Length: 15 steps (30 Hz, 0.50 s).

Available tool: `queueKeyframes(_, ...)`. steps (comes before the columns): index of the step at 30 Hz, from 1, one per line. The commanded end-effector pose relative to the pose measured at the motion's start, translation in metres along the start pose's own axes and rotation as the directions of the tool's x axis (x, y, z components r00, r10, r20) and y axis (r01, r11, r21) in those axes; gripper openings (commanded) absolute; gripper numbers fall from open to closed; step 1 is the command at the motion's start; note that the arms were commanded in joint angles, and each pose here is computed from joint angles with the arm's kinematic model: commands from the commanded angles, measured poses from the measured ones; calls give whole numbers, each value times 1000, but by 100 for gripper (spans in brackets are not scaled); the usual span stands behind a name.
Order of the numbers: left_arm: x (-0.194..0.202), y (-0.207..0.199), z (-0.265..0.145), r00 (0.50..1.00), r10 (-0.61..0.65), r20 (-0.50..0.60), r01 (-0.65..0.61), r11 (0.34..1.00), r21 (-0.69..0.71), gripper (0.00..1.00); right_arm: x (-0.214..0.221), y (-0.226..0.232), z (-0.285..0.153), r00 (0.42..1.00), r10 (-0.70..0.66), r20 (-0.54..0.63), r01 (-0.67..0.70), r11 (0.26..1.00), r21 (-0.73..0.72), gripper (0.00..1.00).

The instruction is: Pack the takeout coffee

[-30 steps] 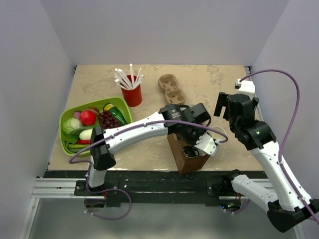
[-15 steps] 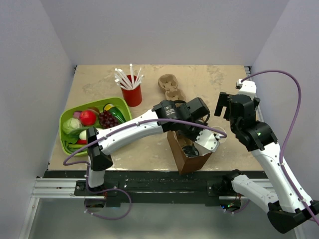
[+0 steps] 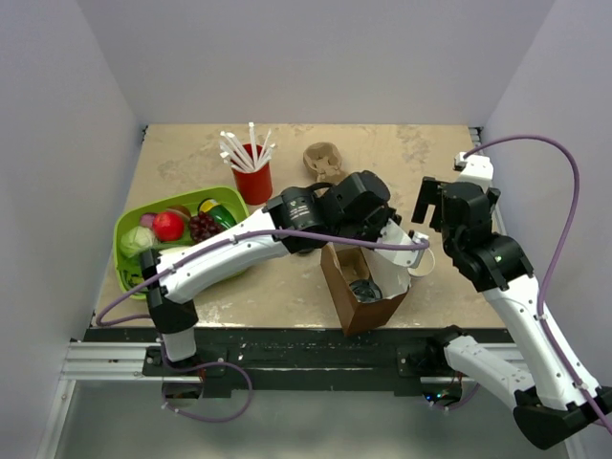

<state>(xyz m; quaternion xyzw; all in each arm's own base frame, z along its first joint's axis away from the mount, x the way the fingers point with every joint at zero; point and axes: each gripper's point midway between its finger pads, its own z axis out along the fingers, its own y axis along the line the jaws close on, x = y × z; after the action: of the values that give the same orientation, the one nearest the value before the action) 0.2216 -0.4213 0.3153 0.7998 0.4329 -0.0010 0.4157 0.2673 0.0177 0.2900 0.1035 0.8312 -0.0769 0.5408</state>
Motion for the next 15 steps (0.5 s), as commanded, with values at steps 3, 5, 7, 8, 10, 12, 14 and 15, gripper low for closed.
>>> queueKeyframes(3,-7,111,-90,983,-148,111,184,838,-514,28,-30,-2,-13,993,68,94,-67,998,-22,98)
queueKeyframes(5,13,144,-118,960,-243,140,273,686,-675,30,-30,-1,-13,993,71,98,-69,997,-31,98)
queueKeyframes(7,46,186,-158,886,-348,307,436,399,-807,30,-30,1,-12,992,73,100,-69,997,-38,98)
queueKeyframes(8,65,202,-184,830,-390,398,508,236,-829,32,-30,3,-12,993,73,97,-69,996,-50,98)
queueKeyframes(10,131,218,-199,657,-503,562,638,-26,-769,32,-29,5,-11,993,75,95,-69,996,-59,98)
queueKeyframes(12,207,224,-202,425,-565,707,728,-251,-638,41,-28,6,-11,993,75,93,-70,996,-61,98)
queueKeyframes(14,252,221,-190,298,-581,757,747,-352,-564,46,-29,6,-11,992,78,95,-72,995,-64,98)
queueKeyframes(15,295,215,-177,221,-618,754,726,-413,-551,45,-28,6,-11,992,79,94,-73,995,-66,98)
